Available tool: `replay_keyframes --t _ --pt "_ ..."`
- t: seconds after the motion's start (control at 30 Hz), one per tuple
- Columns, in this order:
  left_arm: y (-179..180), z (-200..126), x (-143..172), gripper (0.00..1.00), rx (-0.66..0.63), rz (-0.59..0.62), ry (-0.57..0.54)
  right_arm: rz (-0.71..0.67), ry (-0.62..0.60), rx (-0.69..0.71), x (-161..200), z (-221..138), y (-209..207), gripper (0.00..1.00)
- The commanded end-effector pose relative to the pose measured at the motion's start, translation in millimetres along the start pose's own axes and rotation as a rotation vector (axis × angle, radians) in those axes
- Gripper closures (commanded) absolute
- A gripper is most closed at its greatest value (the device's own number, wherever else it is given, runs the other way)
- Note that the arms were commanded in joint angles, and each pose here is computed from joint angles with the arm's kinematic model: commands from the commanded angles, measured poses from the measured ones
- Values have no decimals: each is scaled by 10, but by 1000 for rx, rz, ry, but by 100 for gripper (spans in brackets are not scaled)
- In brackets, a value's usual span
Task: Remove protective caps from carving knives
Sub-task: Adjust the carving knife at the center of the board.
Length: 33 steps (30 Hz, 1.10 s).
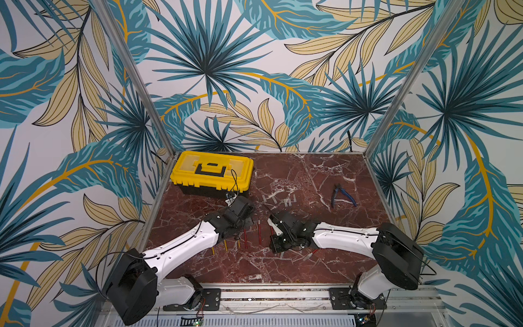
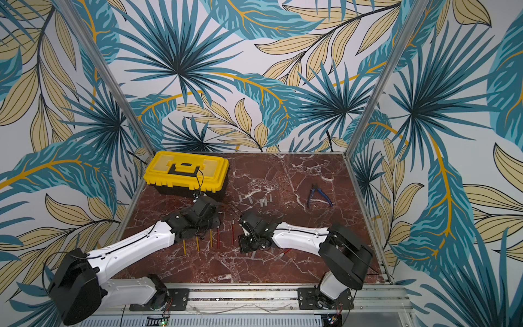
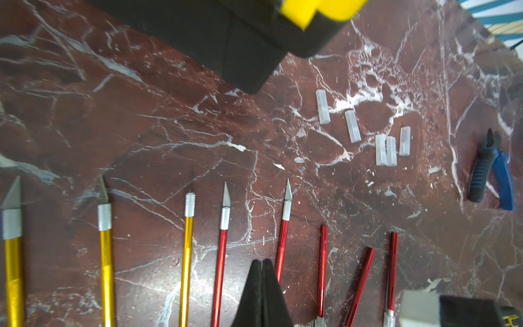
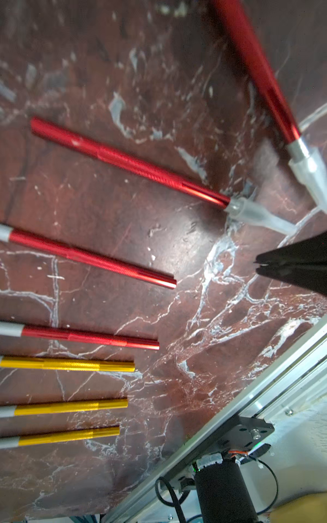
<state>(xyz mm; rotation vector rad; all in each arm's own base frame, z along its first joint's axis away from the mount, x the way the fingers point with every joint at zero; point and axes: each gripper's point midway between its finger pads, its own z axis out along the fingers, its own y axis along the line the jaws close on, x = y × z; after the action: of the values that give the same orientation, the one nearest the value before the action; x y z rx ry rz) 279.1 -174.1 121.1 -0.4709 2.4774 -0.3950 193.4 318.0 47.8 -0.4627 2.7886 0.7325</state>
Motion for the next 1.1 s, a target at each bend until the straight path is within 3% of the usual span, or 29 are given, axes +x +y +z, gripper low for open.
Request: replay_keyframes --t 0.0,0.3,0.6,1.07 --pt "173 -28 -8 95 -35 -21 -21 16 29 35 122 138 -68 100" --pt "211 -71 -64 93 -33 -34 -49 37 50 120 303 217 -333 100" --pt "12 130 -25 94 -32 9 25 41 35 189 315 146 -510 100" --pt "-741 687 -24 94 111 48 119 82 1 204 362 20 -701 100"
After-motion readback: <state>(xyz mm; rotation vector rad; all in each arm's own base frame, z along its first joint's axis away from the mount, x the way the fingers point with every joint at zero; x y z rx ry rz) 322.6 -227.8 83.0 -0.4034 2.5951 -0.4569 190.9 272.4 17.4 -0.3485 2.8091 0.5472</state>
